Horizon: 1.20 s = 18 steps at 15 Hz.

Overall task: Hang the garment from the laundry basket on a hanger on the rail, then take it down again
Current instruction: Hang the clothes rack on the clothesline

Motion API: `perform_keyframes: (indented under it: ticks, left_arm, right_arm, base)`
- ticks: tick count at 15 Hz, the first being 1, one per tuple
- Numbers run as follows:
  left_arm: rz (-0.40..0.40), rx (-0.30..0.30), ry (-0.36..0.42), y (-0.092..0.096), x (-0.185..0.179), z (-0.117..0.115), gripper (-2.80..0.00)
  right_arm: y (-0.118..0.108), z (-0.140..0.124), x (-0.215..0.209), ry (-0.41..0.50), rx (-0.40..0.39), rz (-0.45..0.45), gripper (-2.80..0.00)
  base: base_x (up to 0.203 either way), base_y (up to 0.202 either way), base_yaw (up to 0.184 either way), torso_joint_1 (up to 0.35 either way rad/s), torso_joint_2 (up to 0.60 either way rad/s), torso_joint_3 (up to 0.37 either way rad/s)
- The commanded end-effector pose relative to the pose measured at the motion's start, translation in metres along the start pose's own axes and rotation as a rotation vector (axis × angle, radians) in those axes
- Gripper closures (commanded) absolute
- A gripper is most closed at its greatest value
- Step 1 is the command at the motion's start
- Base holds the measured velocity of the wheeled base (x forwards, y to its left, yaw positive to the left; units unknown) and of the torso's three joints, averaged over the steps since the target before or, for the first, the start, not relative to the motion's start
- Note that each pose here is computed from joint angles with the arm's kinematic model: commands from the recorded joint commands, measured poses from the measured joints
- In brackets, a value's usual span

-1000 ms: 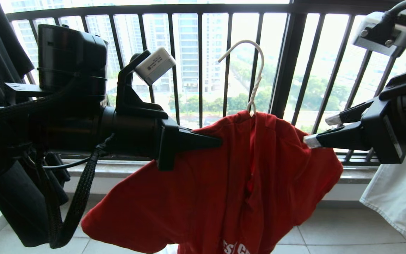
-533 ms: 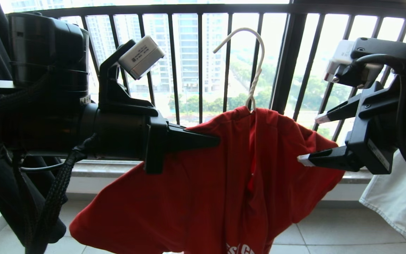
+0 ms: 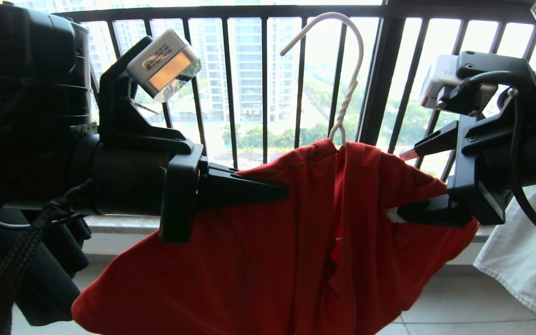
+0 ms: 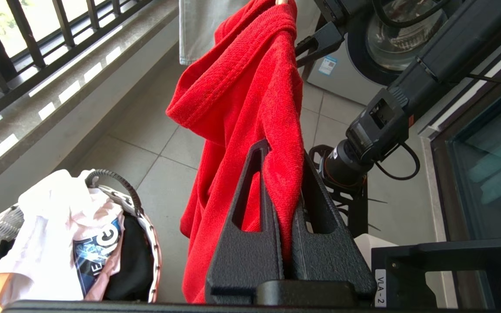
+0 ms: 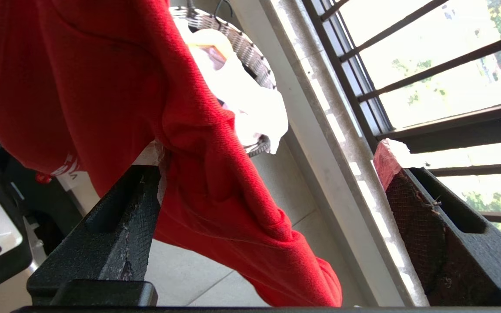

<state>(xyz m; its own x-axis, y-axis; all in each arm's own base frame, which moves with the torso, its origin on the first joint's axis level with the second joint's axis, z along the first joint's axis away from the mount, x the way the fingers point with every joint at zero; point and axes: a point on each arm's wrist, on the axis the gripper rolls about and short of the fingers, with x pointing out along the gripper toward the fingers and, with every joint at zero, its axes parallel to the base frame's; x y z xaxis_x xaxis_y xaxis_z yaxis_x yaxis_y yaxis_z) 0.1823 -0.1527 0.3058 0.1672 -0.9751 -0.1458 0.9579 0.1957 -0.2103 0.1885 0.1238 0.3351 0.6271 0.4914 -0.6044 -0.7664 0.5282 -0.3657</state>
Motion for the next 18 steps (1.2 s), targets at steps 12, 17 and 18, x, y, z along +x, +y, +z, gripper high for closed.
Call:
perform_keyframes:
  ticks: [12, 17, 18]
  left_arm:
    - [-0.004, 0.03, -0.006, -0.004, -0.004, -0.001, 0.0]
    - [-0.003, 0.03, -0.002, -0.002, -0.002, -0.002, 0.0]
    - [-0.002, 0.032, -0.001, -0.002, -0.002, -0.002, -2.8]
  right_arm:
    - [0.018, 0.002, -0.021, -0.063, -0.036, 0.113, 0.0]
    - [0.02, 0.002, -0.025, -0.073, -0.038, 0.116, 0.0]
    - [0.02, 0.001, -0.024, -0.072, -0.038, 0.117, 0.0]
  base:
    - [0.0, 0.0, 0.0, 0.0, 0.0, 0.0]
    - [0.0, 0.0, 0.0, 0.0, 0.0, 0.0]
    - [0.0, 0.0, 0.0, 0.0, 0.0, 0.0]
